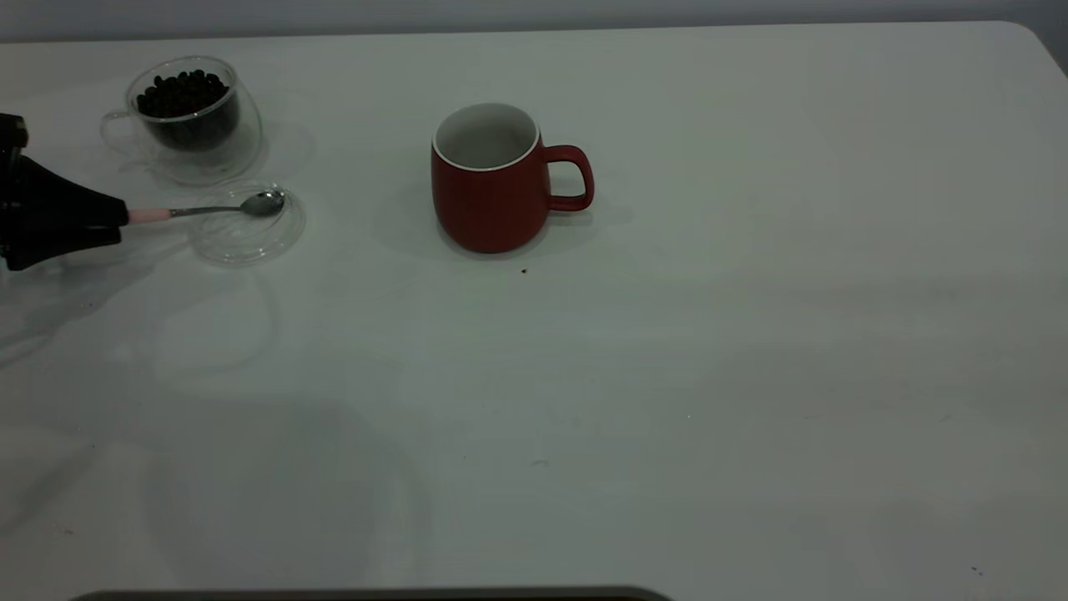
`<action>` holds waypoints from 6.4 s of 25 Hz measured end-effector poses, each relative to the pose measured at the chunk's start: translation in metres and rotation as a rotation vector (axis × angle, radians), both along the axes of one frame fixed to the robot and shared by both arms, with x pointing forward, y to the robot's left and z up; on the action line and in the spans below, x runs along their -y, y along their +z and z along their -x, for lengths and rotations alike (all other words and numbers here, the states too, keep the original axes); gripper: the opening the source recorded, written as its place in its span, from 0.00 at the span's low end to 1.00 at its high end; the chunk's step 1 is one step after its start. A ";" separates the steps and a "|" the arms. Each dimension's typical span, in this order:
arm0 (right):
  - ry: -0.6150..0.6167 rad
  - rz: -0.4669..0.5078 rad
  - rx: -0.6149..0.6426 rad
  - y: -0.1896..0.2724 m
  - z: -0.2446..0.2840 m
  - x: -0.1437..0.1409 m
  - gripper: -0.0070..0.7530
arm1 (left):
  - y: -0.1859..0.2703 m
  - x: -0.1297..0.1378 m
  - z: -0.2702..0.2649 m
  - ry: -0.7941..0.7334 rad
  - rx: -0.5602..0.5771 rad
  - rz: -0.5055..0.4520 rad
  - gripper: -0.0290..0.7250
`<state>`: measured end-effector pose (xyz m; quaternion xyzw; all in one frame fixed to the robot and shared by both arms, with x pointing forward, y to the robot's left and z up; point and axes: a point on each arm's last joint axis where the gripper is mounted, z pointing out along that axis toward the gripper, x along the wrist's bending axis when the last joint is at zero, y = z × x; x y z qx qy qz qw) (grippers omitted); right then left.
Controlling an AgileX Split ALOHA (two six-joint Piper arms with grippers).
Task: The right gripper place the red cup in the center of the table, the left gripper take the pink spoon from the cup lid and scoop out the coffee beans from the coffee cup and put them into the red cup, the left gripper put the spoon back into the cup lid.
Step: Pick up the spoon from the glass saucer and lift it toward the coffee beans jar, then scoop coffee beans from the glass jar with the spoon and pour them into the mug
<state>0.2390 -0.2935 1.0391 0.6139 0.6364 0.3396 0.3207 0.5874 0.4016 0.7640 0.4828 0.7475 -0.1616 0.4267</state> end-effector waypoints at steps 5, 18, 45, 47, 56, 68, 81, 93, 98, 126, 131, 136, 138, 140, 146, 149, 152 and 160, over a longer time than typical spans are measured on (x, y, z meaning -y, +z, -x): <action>0.000 0.000 0.000 0.000 0.000 0.000 0.71 | 0.010 -0.005 0.005 -0.053 -0.017 -0.008 0.22; 0.000 0.000 0.000 0.000 0.000 0.000 0.71 | 0.062 -0.001 0.008 -0.209 0.076 0.086 0.21; 0.000 0.000 0.000 0.000 0.000 0.000 0.71 | 0.092 -0.091 -0.044 -0.128 0.216 -0.008 0.21; 0.000 0.000 0.000 0.000 0.000 0.000 0.71 | 0.086 -0.083 -0.055 -0.154 0.220 -0.010 0.21; 0.000 0.000 0.000 0.000 0.000 0.000 0.71 | 0.063 -0.063 -0.080 -0.178 0.211 -0.078 0.21; 0.000 0.000 -0.001 0.000 0.000 0.000 0.71 | 0.041 -0.058 -0.074 -0.153 0.104 0.054 0.21; 0.000 0.000 -0.001 0.000 0.000 0.000 0.71 | 0.041 -0.057 -0.076 -0.082 0.036 0.122 0.21; 0.000 0.000 -0.001 0.000 0.000 0.000 0.71 | 0.045 -0.072 -0.072 0.023 0.008 0.204 0.21; 0.000 0.000 -0.001 0.000 0.000 0.000 0.71 | 0.047 -0.071 -0.071 0.009 0.001 0.238 0.21; 0.000 0.000 -0.001 0.000 0.000 0.000 0.71 | 0.052 -0.017 -0.091 -0.077 -0.013 0.299 0.21; 0.000 0.000 -0.001 0.000 0.000 0.000 0.71 | 0.052 0.006 -0.097 -0.129 -0.025 0.297 0.21; 0.000 0.000 -0.001 0.000 0.000 0.000 0.71 | 0.051 0.037 -0.102 -0.192 -0.050 0.301 0.21; 0.000 0.000 -0.001 0.000 0.000 0.000 0.71 | 0.051 0.050 -0.104 -0.211 -0.067 0.307 0.21; 0.000 0.000 -0.001 0.000 0.000 0.000 0.71 | 0.051 0.059 -0.105 -0.224 -0.083 0.313 0.21; 0.000 0.000 -0.001 0.000 0.000 0.000 0.71 | 0.052 0.075 -0.106 -0.257 -0.097 0.312 0.21; 0.000 0.000 -0.001 0.000 0.000 0.000 0.71 | 0.058 0.080 -0.107 -0.274 -0.086 0.302 0.21; 0.000 0.000 -0.001 0.000 0.000 0.000 0.71 | 0.073 0.084 -0.109 -0.288 -0.057 0.289 0.21; 0.000 0.000 -0.001 0.000 0.000 0.000 0.71 | 0.078 0.106 -0.108 -0.372 -0.068 0.253 0.21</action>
